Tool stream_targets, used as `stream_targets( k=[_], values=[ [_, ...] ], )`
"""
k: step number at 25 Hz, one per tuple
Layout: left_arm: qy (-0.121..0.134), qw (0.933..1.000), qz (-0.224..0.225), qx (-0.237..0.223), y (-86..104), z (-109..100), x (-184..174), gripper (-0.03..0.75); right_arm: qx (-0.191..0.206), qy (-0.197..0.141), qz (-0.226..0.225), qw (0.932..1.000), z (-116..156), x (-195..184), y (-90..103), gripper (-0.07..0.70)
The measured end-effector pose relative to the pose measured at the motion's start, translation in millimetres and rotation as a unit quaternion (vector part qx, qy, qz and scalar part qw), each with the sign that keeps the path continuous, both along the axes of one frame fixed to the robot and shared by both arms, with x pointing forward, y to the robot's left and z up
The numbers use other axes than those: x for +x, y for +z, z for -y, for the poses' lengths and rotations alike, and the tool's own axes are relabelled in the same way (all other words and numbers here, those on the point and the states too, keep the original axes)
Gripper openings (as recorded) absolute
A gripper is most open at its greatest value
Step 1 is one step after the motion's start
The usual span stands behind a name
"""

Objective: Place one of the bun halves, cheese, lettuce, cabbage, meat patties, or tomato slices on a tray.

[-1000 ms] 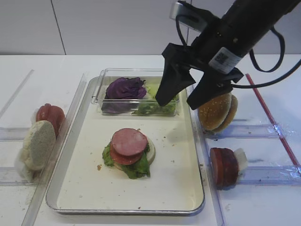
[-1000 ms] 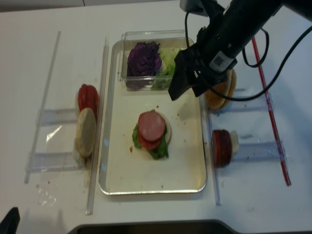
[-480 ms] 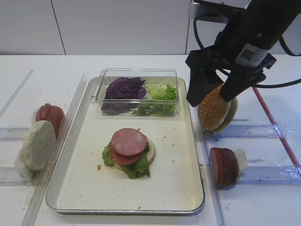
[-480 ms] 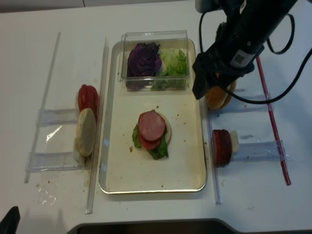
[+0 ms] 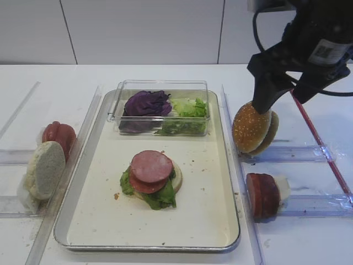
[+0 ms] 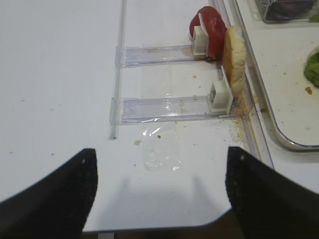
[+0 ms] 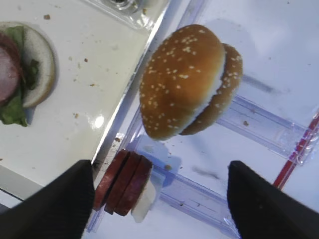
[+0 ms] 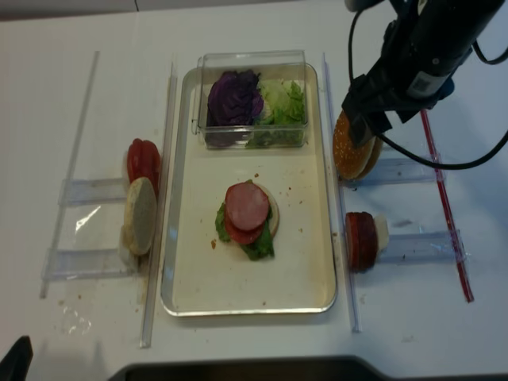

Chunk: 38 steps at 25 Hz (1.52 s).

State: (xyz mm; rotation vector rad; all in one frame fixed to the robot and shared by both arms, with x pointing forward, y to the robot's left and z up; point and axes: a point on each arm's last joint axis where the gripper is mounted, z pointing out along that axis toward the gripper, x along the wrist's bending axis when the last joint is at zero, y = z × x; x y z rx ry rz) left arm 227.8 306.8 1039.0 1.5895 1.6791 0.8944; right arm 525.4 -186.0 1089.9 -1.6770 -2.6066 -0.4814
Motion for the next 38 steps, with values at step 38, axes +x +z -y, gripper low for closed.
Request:
stream_targets(
  k=[38],
  values=[
    [0.000, 1.0000, 0.000, 0.000, 0.0, 0.0, 0.0, 0.492, 0.028, -0.156, 0.209, 0.9651, 95.1, -122.9, 102.4, 0.562]
  ],
)
